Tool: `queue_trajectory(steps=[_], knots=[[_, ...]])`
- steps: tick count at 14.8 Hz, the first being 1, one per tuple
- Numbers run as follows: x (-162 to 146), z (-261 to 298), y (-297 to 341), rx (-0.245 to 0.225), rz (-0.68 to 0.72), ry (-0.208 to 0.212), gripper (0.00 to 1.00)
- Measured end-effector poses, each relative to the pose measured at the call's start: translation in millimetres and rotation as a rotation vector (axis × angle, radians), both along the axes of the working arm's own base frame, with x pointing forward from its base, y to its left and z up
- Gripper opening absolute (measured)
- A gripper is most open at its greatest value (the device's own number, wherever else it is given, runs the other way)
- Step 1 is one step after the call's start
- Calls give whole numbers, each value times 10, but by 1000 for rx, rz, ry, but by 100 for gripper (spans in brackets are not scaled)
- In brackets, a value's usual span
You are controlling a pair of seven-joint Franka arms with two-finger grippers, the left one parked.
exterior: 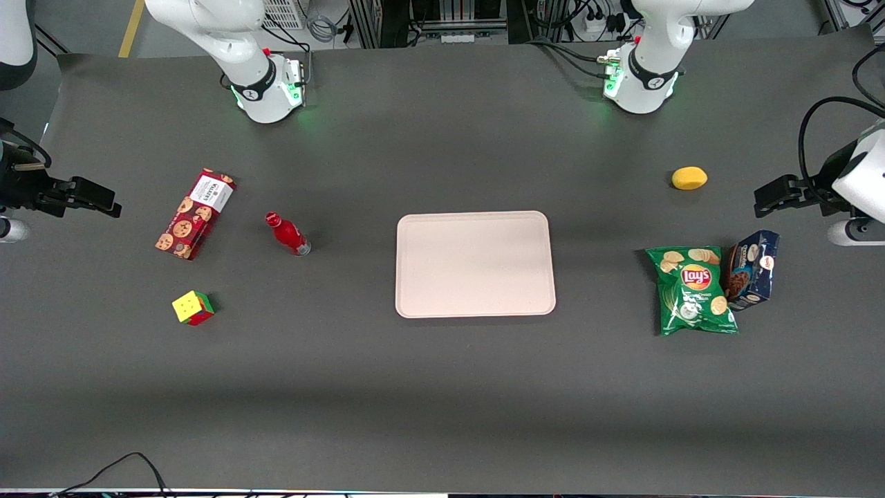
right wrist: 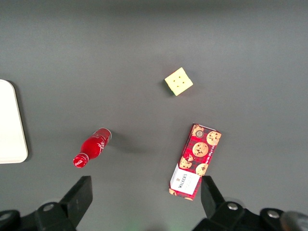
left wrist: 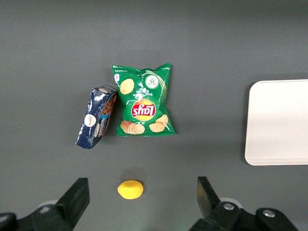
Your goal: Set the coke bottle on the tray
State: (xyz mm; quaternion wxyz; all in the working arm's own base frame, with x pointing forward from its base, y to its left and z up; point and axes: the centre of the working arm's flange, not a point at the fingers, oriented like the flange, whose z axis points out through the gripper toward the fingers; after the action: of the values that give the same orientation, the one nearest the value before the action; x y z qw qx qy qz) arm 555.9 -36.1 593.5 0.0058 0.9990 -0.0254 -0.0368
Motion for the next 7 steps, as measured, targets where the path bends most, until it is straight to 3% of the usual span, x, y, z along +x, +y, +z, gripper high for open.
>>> queue_trajectory(steps=[7], knots=[[0, -4, 549, 1, 99, 7, 100]])
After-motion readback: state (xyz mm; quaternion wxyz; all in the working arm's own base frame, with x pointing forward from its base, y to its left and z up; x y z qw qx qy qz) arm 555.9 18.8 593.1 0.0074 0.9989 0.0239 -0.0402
